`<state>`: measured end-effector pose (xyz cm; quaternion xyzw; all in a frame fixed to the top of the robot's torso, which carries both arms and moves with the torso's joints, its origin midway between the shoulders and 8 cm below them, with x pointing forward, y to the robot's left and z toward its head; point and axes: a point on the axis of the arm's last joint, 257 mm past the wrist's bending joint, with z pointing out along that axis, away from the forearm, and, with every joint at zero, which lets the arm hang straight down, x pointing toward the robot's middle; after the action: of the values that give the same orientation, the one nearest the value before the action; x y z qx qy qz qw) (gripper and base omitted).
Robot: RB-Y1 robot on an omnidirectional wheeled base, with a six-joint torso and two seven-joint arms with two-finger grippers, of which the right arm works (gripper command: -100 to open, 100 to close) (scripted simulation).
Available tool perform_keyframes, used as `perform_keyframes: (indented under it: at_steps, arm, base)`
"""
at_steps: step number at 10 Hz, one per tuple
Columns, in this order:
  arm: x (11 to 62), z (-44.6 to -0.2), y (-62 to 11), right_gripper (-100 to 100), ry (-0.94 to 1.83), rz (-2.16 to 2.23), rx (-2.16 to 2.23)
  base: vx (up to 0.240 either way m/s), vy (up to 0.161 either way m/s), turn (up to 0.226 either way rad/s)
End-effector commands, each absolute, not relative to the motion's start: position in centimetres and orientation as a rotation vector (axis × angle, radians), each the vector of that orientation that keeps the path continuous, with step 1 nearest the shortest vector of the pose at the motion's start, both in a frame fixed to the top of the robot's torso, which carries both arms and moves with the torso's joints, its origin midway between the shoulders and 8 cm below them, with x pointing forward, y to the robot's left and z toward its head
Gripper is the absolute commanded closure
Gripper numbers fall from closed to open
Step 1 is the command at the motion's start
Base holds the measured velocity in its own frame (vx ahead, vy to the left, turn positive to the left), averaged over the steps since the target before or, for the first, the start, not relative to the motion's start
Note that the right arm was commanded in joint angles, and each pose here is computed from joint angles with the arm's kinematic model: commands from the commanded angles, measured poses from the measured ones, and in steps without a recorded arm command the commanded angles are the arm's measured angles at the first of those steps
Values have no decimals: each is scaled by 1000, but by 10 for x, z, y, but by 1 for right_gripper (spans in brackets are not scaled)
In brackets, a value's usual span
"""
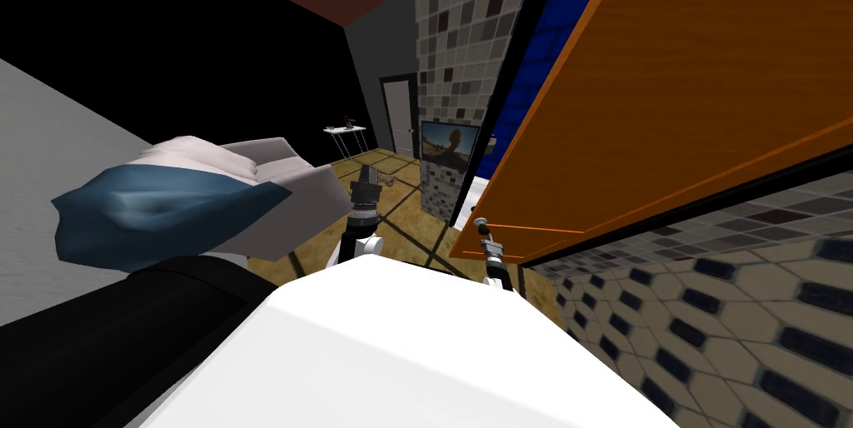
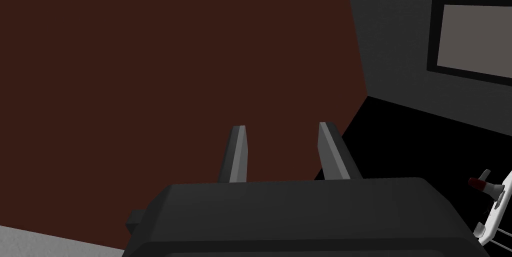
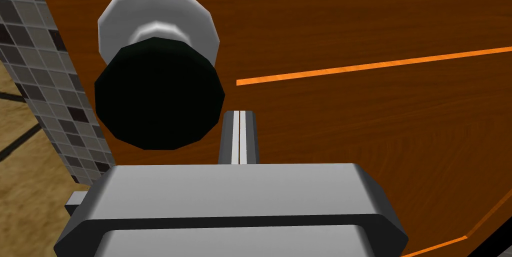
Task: Pull the door open
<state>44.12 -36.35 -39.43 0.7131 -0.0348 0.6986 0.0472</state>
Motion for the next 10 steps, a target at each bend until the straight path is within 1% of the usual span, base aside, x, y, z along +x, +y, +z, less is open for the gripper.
perform_keyframes:
  at_steps: [1, 2, 3, 4, 6, 8, 9, 10]
  arm:
    - [446, -392, -337, -100, -78, 2179, 2189]
    - [445, -392, -334, -100, -71, 2188, 2189]
    - [440, -394, -358, -100, -93, 2146, 2177]
    - [446, -394, -367, -100, -113, 2125, 2193]
    - [454, -393, -370, -100, -132, 2119, 2206]
    - [454, -393, -370, -100, -132, 2119, 2206]
    - [448, -396, -384, -100, -144, 2087, 2207]
    - [448, -396, -384, 100, -144, 2087, 2207]
  base:
    - [-74, -48, 30]
    - [-86, -44, 25]
    - [-34, -45, -28]
    - [22, 17, -57]
    - [44, 67, -19]
    - [24, 36, 23]
    - [19, -13, -32]
    - [9, -13, 8]
